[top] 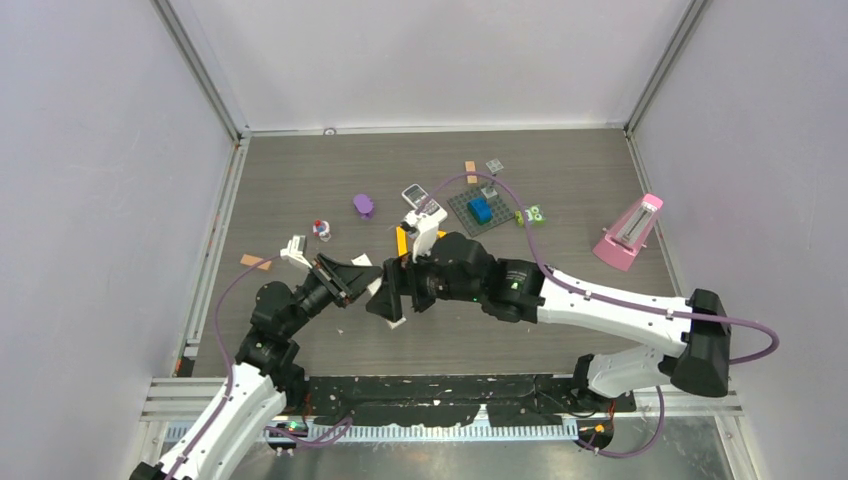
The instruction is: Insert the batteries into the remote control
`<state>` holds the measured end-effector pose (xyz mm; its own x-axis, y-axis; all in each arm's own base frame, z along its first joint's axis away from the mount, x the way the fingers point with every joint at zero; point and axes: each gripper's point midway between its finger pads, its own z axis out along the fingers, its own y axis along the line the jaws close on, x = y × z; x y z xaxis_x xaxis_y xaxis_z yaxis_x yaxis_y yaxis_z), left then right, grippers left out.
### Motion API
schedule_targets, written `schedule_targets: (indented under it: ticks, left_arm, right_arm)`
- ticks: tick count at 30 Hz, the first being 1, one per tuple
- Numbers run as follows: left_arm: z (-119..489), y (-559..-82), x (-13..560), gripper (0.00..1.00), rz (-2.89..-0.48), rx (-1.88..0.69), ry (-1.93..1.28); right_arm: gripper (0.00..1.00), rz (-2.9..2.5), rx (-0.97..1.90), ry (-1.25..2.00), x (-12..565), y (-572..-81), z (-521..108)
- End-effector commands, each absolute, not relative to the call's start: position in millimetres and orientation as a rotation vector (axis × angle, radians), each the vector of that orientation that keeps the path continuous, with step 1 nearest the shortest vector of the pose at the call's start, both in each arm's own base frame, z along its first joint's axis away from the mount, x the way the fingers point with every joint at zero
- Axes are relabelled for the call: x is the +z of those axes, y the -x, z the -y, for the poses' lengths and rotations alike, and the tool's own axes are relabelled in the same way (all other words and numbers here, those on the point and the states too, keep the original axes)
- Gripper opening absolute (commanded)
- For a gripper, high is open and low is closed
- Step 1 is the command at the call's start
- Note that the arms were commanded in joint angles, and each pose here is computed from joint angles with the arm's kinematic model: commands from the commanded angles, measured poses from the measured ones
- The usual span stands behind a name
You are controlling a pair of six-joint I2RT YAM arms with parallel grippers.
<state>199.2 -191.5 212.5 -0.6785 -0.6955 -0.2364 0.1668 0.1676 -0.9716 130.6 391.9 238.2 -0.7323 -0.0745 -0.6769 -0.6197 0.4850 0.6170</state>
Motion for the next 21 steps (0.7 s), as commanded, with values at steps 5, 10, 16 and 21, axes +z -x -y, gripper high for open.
schedule_targets:
  ticks: [5,10,16,21]
  left_arm:
    - [186.8,-202.0,230.4,0.0,-1.727,-1.546,0.479]
    - [186.4,-202.0,228.8,0.0,-1.733,-1.542,0.482]
    - [185.6,-202.8,225.0,0.0,-1.743,-1.527,0.486]
    - [185.9,-203.6,219.6,0.09,-1.779,-1.5,0.478]
  right_arm:
    - [0.86,-2.108,0.675,0.762,220.7,-147.8,-399.3]
    - [0.82,-2.098,0.52,0.784,208.9,-154.4,-402.8]
    - [0.58,-2.118,0.473,0.732,203.8,-159.6,-401.9]
    - [0.33,-2.126,0.468,0.7,202.6,-161.2,-401.3]
